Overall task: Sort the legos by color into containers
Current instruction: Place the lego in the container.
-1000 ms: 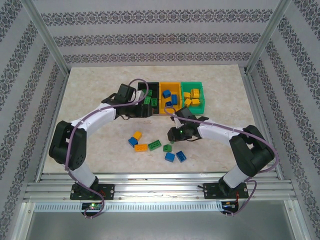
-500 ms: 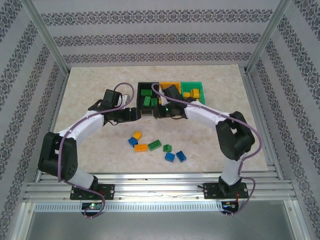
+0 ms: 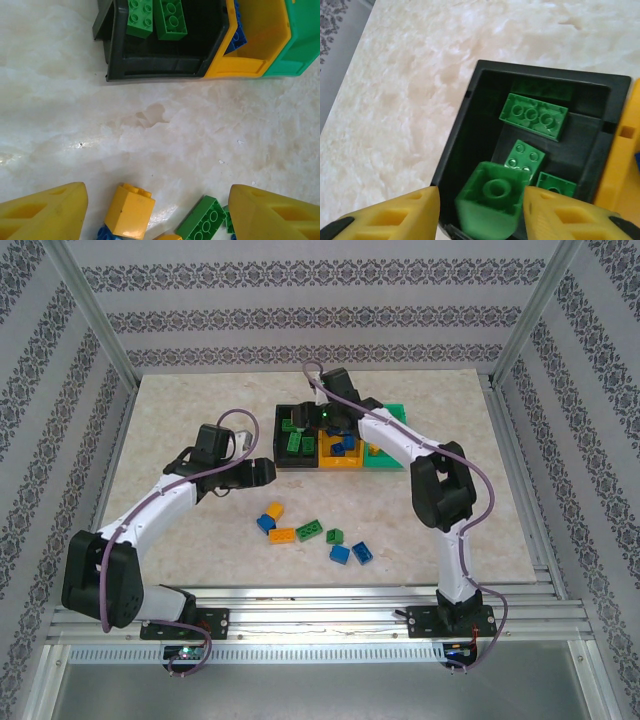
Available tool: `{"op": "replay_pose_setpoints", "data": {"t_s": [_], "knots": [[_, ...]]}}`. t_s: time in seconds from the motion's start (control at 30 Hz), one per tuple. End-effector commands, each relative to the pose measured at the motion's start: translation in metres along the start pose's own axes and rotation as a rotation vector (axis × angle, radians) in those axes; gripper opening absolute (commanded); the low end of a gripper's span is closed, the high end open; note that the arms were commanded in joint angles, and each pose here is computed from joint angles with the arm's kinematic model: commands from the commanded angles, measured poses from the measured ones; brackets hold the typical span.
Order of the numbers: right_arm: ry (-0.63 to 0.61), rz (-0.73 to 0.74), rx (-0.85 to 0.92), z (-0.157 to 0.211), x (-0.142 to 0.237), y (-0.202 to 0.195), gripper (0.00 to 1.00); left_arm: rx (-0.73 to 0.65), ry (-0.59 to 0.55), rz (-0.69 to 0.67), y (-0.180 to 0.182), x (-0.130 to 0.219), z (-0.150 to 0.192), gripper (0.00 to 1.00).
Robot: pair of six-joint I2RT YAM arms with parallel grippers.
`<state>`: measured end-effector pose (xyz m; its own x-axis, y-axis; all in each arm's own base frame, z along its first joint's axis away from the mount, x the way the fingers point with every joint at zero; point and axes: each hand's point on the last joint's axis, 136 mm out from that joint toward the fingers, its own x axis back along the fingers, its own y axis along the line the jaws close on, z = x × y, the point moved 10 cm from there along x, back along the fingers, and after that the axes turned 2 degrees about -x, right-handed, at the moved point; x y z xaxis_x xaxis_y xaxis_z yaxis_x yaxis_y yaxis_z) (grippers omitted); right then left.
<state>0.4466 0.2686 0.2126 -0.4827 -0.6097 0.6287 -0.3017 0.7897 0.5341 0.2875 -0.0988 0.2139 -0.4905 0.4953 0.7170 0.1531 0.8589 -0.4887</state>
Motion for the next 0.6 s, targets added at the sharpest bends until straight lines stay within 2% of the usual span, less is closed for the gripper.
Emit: {"op": "replay_pose_setpoints", "data": {"t_s": [0.0,0.27,0.57], "knots": [[0.022,-0.042,0.011,0.0,0.003,0.009,0.48,0.032,0.006,-0.032,0.007,0.005,0.005,0.74],[0.029,-0.06,0.04,0.016,0.021,0.009,0.5,0.035,0.024,-0.014,0.006,0.002,0.005,0.74],[0.111,-0.085,0.11,0.053,0.047,0.019,0.51,0.045,0.096,-0.001,0.012,-0.007,0.018,0.74]]}}
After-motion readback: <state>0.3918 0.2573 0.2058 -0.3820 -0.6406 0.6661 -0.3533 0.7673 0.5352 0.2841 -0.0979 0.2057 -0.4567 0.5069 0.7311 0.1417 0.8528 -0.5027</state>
